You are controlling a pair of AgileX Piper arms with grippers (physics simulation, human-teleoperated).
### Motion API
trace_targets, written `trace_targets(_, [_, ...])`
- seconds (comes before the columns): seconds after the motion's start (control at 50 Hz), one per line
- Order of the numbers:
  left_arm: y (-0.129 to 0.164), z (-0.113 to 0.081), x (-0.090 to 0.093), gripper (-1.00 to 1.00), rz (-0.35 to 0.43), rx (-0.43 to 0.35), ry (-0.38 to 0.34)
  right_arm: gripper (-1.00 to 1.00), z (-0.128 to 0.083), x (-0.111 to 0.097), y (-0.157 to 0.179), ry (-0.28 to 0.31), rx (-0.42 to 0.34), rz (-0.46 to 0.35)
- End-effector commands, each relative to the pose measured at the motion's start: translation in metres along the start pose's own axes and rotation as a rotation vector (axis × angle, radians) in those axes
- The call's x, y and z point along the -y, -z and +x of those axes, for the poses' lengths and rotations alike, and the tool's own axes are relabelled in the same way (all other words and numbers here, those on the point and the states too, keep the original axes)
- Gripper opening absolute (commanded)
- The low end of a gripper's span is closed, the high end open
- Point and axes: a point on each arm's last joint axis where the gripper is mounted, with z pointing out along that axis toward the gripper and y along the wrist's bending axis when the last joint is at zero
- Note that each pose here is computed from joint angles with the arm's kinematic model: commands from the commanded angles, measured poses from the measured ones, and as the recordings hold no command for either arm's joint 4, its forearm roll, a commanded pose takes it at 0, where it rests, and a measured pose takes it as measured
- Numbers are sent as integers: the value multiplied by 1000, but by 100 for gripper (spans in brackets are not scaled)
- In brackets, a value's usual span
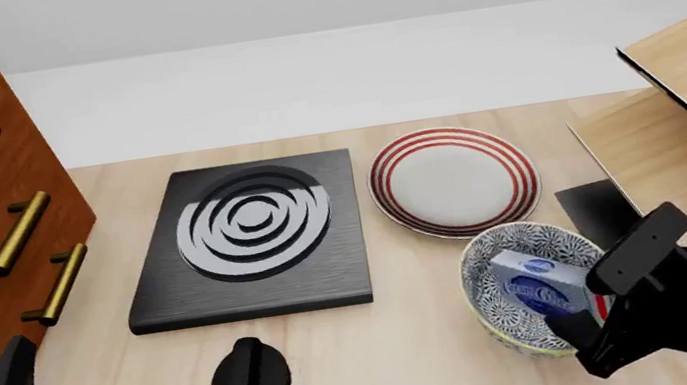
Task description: Pick up the cream cheese and put it in the bowl.
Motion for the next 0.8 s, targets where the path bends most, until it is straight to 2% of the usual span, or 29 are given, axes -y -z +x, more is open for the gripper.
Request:
trace_targets(0.02, [0,0,0,100,0,0,0,100,-3,-1,4,1,5,-6])
trace_targets(0.5, [0,0,0,100,0,0,0,100,-18,3,29,15,45,2])
trace_targets(0.8, [0,0,0,100,0,0,0,100,-33,3,62,25,131,0])
